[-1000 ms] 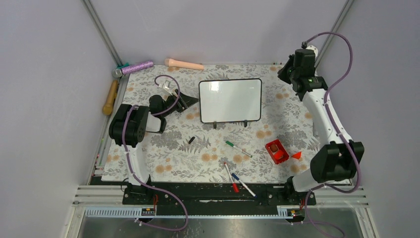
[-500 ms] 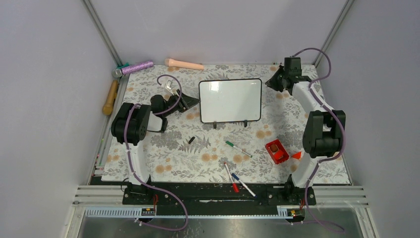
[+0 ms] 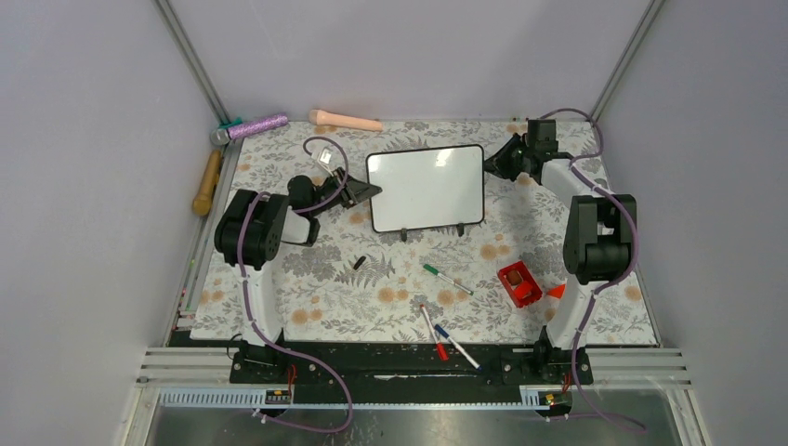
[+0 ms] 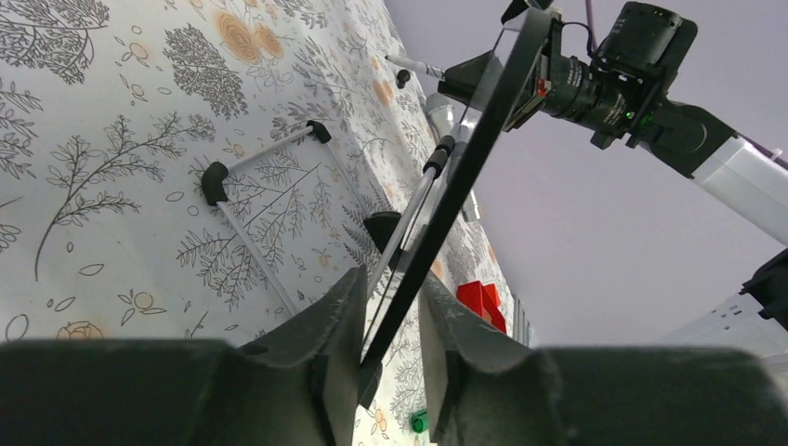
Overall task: Write a sentence on the whiteboard
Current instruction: Move the whiteboard to the center of the board.
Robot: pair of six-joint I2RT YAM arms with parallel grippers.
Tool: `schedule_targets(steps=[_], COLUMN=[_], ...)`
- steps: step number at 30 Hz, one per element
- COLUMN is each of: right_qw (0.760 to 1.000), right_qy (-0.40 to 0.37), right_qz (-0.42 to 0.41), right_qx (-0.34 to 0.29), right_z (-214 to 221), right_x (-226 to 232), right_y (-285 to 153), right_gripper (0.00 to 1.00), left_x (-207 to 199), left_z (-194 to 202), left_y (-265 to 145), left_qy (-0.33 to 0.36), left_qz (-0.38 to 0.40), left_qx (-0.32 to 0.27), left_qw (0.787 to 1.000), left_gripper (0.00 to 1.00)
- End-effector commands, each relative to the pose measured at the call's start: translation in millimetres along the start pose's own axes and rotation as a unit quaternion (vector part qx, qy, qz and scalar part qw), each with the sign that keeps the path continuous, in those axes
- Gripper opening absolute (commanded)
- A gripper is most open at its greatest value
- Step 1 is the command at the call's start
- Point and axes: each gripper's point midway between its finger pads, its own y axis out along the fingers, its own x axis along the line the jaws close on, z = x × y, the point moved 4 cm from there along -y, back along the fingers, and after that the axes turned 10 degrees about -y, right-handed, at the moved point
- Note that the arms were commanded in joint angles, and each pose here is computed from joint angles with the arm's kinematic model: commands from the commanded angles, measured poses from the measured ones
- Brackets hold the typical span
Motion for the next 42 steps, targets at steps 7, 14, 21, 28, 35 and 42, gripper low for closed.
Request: schedule_targets(steps=[7, 14, 21, 28, 35, 42], right_qw=[0.999, 0.998, 0.997, 0.996, 0.997, 0.999], right_qy=[0.011, 0.018, 0.016, 0.025, 0.018, 0.012], right_qz=[-0.052, -0.060, -0.077, -0.080, -0.068, -0.006], right_qx=[0.002, 0.004, -0.005, 0.001, -0.016, -0.044], right_z=[11, 28, 45, 69, 78, 68], right_x=[16, 14, 11, 2, -2, -14], right_y=[-20, -35, -52, -64, -84, -90], right_gripper=[0.00, 0.00, 0.00, 0.00, 0.00, 0.00], left_x=[-19, -23, -25, -28, -31, -31], left_z=[5, 18, 40, 49, 56, 52], left_y=[8, 10, 9, 7, 6, 4], left_qy=[0.037, 0.052, 0.069, 0.070, 0.066, 0.064], left_qz=[0.052, 0.059, 0.051, 0.055, 0.063, 0.057], left_qx=[0.027, 0.047, 0.075, 0.092, 0.102, 0.092], left_qw=[0.998, 0.996, 0.993, 0.992, 0.991, 0.992], left_gripper=[0.07, 0.02, 0.02, 0.02, 0.08, 0.41])
